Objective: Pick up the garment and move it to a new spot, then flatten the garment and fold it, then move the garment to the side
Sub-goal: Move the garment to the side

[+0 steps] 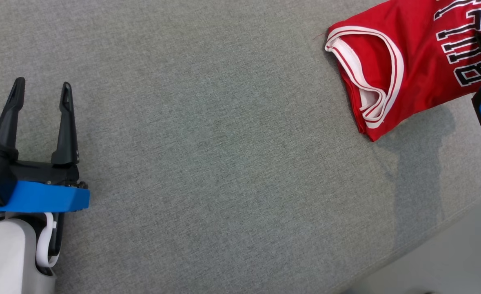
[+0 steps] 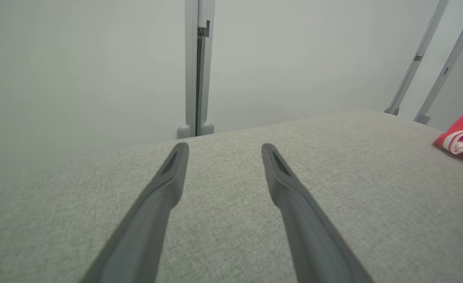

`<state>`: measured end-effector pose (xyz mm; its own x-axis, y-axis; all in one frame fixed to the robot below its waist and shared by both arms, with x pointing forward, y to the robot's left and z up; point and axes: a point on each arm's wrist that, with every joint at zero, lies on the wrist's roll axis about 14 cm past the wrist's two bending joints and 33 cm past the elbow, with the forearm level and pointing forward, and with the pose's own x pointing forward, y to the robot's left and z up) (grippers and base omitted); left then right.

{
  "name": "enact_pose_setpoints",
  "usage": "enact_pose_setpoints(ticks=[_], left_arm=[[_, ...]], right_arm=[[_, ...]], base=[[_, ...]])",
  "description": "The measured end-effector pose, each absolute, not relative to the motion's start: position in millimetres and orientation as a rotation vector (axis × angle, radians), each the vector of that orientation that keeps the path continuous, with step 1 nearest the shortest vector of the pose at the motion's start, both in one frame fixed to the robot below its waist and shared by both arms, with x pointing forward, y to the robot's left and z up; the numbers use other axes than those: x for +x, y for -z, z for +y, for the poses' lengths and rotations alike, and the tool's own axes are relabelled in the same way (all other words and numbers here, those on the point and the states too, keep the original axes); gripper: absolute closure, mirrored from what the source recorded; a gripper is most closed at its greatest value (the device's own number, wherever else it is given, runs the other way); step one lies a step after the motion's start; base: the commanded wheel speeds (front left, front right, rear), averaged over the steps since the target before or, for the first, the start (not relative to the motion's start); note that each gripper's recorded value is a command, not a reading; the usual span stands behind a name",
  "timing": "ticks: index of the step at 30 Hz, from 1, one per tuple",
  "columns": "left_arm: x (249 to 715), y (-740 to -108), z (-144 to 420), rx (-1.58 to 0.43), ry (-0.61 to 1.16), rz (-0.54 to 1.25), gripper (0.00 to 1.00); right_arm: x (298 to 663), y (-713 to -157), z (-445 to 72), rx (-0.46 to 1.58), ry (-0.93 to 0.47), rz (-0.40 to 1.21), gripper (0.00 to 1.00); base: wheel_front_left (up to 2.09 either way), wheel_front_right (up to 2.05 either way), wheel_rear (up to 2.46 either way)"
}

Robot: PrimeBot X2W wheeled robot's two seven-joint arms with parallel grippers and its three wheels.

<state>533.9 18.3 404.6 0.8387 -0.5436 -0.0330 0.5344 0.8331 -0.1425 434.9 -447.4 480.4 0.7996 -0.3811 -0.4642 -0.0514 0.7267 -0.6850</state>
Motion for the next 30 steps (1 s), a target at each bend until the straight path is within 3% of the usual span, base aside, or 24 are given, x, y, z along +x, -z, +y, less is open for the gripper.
enact_pose_setpoints(ticks=[6, 7, 8, 9, 17, 25, 30], left_arm=[[532.7, -405.8, 18.1, -0.124, 0.576, 0.076, 0.0], [532.6, -406.4, 19.0, -0.121, 0.575, 0.077, 0.0], [532.2, -407.1, 20.3, -0.118, 0.573, 0.077, 0.0], [531.6, -408.0, 21.6, -0.116, 0.57, 0.077, 0.0], [516.5, -435.6, 39.7, -0.125, 0.512, 0.036, 0.0], [473.1, -471.2, 76.1, -0.118, 0.399, -0.001, 0.0], [439.3, -477.3, 108.5, -0.122, 0.296, 0.008, 0.0]], right_arm=[[435.9, -479.2, -450.1, -0.743, 0.219, 0.613, 1.0], [437.0, -480.5, -450.0, -0.744, 0.222, 0.606, 0.96], [438.3, -481.4, -448.7, -0.741, 0.221, 0.593, 0.61], [439.0, -480.7, -446.9, -0.739, 0.22, 0.588, 0.0], [444.0, -486.4, -422.6, -0.671, 0.193, 0.497, 0.0], [449.9, -521.5, -345.5, -0.368, 0.103, 0.173, 0.0], [433.8, -540.2, -289.0, -0.182, 0.027, -0.012, 0.0]], base=[[0.0, 0.0, 0.0], [0.0, 0.0, 0.0], [0.0, 0.0, 0.0], [0.0, 0.0, 0.0], [0.0, 0.0, 0.0], [0.0, 0.0, 0.0], [0.0, 0.0, 0.0]])
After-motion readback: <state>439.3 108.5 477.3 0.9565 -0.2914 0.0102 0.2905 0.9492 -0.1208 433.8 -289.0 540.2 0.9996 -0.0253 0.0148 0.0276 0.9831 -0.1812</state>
